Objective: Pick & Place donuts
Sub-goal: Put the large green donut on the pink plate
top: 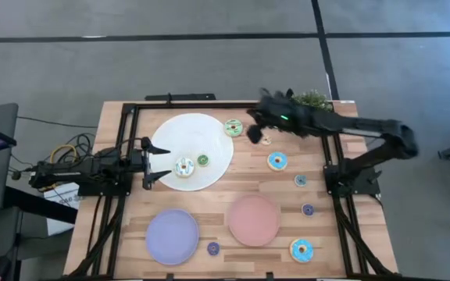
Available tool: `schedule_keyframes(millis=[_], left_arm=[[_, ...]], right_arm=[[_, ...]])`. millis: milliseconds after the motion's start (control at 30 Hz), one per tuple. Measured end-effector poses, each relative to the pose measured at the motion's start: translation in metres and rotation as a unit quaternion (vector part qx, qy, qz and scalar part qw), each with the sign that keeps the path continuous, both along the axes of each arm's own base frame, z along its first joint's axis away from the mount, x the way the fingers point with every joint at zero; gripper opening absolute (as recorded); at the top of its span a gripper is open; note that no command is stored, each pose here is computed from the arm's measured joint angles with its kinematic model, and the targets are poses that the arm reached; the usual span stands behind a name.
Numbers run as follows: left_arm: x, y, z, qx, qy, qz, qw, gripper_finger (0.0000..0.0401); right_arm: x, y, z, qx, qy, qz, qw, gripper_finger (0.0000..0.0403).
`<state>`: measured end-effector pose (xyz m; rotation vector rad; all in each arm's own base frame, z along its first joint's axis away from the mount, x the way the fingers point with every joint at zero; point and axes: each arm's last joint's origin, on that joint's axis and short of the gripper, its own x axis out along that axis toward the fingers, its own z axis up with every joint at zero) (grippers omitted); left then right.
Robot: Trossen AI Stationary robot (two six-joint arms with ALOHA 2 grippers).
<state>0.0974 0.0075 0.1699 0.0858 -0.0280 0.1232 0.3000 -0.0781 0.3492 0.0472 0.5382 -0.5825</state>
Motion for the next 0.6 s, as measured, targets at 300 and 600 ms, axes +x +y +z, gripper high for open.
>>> schedule_keyframes(millis=[300, 600], left_arm=[[0.0, 0.0, 0.0, 0.0, 0.0, 0.0, 1.0, 0.034], [0.0, 0.0, 0.0, 0.0, 0.0, 0.0, 1.0, 0.034]], right_arm=[[0.075, -0.062, -0.054, 0.127, 0.209, -0.003, 0.97, 0.0089], [0.112, -0.094, -0.121, 0.148, 0.308, 0.063, 0.938, 0.0227]])
